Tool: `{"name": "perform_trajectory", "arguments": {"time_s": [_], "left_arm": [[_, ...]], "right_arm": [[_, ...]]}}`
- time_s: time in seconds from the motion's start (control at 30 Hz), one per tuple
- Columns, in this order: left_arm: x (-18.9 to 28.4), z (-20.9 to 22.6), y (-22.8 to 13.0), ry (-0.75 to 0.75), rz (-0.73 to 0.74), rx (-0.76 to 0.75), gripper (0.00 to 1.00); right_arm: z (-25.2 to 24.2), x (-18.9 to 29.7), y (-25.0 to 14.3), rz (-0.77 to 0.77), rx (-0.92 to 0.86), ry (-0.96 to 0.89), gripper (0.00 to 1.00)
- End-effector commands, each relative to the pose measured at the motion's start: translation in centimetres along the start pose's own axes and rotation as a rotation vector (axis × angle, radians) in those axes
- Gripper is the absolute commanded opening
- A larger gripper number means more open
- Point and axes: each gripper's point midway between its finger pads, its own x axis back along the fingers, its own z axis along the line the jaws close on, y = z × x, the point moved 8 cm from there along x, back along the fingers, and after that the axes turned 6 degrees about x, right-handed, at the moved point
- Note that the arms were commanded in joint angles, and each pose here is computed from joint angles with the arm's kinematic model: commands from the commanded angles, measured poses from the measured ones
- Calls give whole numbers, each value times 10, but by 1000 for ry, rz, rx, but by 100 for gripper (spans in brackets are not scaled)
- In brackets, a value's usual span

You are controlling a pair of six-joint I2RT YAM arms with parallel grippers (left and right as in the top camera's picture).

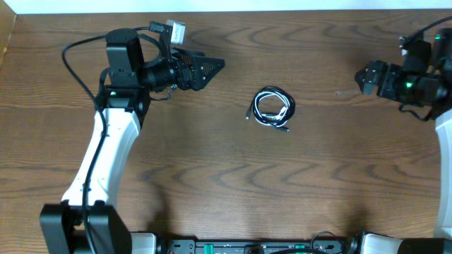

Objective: Untangle cables
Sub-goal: 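Raise both arms and move grippers toward the cable bundle, then lower the left gripper onto the cable coil and close on it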

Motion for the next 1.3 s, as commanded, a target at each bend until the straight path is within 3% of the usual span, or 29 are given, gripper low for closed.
{"name": "perform_trajectory", "arguments": {"time_s": [0.0, 0.17, 0.43, 0.9, 1.07, 1.27], "left_arm": [[-6, -4, -3, -154, 60, 51, 98], [-13, -16, -1, -348, 112, -26, 98], [-37, -36, -10, -421, 159, -83, 98], [-49, -34, -13, -397, 138, -136, 98], [-75, -13, -27, -348, 161, -75, 98], [-106, 26, -53, -305, 212, 16, 99]], "right_arm": [[16, 15, 6, -70, 105, 324, 99], [24, 22, 9, -122, 137, 524, 99], [49, 1, 11, -99, 190, 702, 99], [39, -44, 12, -11, 148, 703, 99], [35, -60, 11, 14, 137, 687, 99], [31, -80, 4, 86, 144, 525, 99]]}}
